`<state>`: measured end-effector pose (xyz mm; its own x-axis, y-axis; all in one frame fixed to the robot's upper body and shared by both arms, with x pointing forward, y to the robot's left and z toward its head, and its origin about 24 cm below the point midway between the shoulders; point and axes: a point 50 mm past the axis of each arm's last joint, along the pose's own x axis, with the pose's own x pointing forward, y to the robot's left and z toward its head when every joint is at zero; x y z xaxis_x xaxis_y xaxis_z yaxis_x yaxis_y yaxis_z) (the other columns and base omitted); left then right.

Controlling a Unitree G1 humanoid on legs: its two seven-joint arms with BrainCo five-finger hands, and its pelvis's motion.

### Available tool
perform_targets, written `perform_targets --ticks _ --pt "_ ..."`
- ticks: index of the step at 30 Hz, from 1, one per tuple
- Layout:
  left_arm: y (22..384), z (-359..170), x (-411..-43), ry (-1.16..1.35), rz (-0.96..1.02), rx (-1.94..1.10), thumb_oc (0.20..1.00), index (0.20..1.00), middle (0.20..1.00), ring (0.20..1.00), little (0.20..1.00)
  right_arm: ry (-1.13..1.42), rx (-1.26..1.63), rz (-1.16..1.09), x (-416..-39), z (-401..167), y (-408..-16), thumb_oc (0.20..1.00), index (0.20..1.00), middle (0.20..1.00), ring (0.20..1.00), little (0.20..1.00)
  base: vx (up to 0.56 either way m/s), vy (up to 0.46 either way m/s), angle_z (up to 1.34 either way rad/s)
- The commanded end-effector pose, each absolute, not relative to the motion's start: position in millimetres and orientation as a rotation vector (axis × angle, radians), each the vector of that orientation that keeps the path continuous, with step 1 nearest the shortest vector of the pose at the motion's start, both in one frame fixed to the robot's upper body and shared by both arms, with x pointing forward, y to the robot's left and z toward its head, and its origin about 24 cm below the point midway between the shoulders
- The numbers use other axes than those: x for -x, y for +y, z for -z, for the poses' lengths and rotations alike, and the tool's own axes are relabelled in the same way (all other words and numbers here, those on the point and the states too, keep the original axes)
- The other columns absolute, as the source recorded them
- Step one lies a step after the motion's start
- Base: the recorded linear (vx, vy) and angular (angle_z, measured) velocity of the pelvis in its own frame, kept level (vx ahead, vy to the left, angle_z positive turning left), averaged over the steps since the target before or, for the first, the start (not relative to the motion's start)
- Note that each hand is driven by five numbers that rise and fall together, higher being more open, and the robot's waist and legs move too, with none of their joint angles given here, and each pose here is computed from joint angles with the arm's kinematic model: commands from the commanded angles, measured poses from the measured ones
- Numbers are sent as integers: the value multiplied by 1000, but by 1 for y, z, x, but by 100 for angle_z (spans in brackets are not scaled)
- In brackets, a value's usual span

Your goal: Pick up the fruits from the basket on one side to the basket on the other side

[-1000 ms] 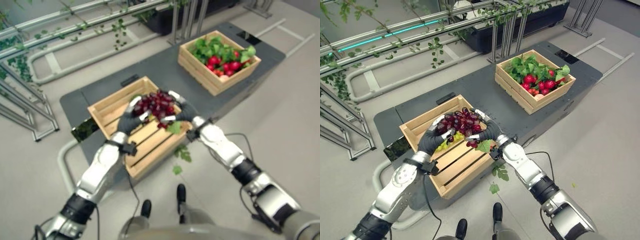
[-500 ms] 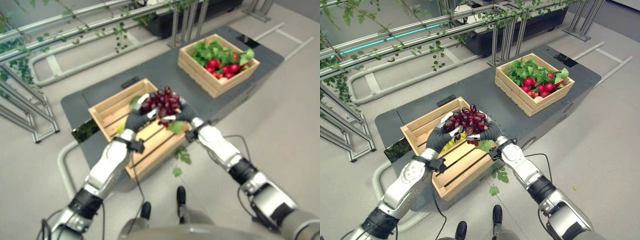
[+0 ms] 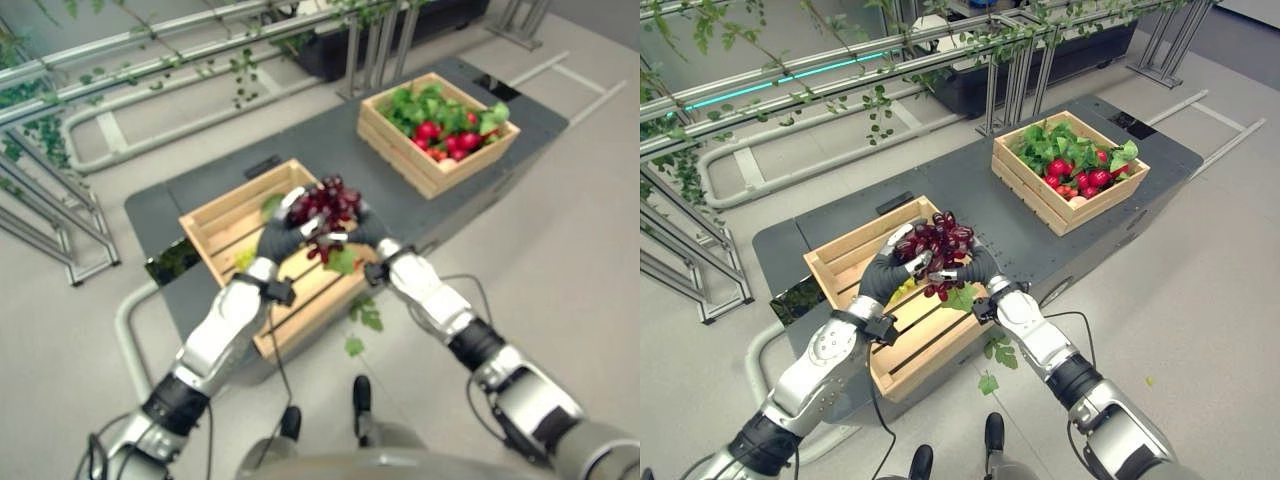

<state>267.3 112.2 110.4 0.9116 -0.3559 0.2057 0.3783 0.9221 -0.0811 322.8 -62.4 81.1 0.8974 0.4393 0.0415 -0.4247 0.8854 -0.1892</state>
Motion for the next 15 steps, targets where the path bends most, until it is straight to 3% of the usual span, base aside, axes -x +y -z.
perform_targets --ticks 1,15 --pt "79 -161 -270 -411 529 229 200 200 200 200 200 -155 41 -494 -321 -98 -32 1000 1000 1000 1000 1000 1 4 4" --pt "55 -169 -262 -417 640 279 200 200 200 200 200 -168 -2 -495 -326 -108 -20 1000 1000 1000 1000 1000 0 1 1"
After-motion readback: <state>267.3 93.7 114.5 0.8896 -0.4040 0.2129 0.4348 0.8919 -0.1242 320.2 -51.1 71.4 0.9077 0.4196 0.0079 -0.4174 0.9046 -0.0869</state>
